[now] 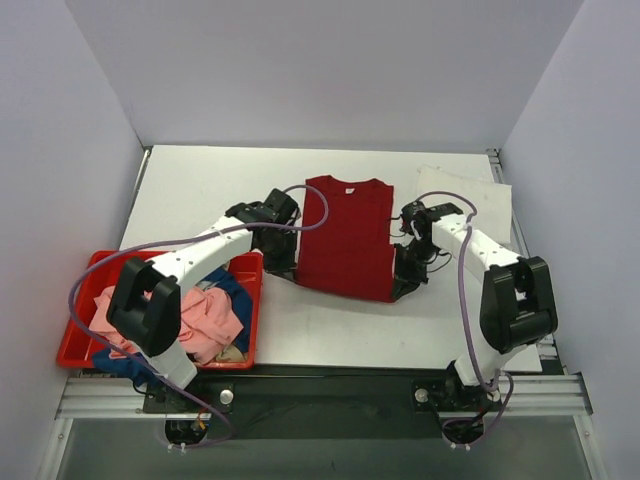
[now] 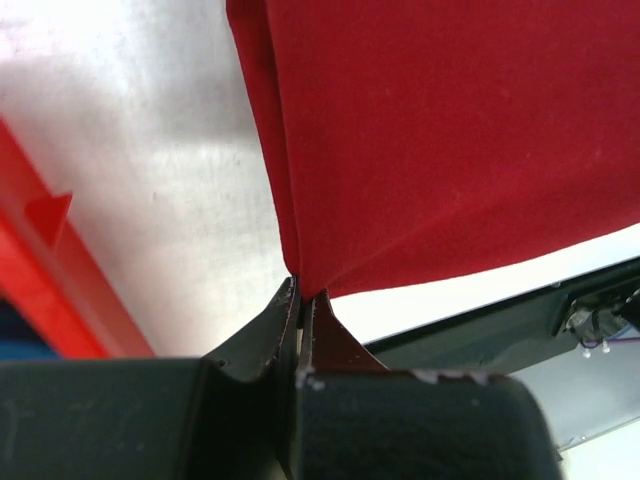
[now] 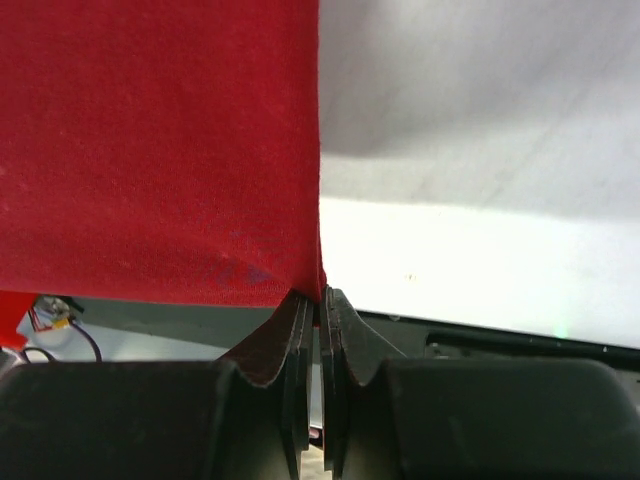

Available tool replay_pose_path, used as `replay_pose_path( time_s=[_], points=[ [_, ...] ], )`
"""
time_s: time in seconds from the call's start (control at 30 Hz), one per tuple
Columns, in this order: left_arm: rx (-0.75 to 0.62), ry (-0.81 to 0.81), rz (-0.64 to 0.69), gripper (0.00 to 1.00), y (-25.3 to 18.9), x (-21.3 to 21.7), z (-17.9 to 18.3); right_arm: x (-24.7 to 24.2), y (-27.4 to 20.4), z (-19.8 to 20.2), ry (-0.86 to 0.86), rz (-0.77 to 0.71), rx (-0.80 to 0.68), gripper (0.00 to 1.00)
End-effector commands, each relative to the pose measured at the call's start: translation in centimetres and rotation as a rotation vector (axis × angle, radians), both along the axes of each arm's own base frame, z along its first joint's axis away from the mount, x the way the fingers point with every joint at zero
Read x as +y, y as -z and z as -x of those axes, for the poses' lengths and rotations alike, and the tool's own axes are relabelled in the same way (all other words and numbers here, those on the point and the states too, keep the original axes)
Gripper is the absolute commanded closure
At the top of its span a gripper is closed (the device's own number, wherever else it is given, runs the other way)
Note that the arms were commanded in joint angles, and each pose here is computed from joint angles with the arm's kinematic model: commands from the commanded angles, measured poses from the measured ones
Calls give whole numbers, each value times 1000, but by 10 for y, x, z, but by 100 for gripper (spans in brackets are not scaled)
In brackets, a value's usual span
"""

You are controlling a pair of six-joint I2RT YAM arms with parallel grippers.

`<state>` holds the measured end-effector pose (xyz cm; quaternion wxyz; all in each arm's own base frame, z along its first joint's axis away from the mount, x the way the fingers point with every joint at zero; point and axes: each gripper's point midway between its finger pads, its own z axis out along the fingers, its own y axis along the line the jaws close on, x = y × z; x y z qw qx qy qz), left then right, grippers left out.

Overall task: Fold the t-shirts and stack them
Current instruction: Grab one side of the 2/3 rectangular tshirt with both arms

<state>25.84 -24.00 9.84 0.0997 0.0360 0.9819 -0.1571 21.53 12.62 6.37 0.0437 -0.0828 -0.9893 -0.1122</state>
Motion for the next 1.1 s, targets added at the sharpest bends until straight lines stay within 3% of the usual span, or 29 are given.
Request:
replay_pose_path(
  time_s=[0.0,0.27,0.47,0.7,1.07],
  points=[
    [-1,9,-88,100,-21,25,22,-10,-23,38,-21,43,74,100],
    [38,-2,-131,100,-58,37,71,-4,-65,67,-22,35,47,100],
    [13,-24,-45,100,-99,32,83,-9,-98,77,19,49,-7,100],
    [-40,-43,-24,100,-111,27,51,-10,-122,33,57,65,-113,100],
    [-76,-66,25,100,-97,16,-25,-9,-111,-51,78,74,-162,100]
  ],
)
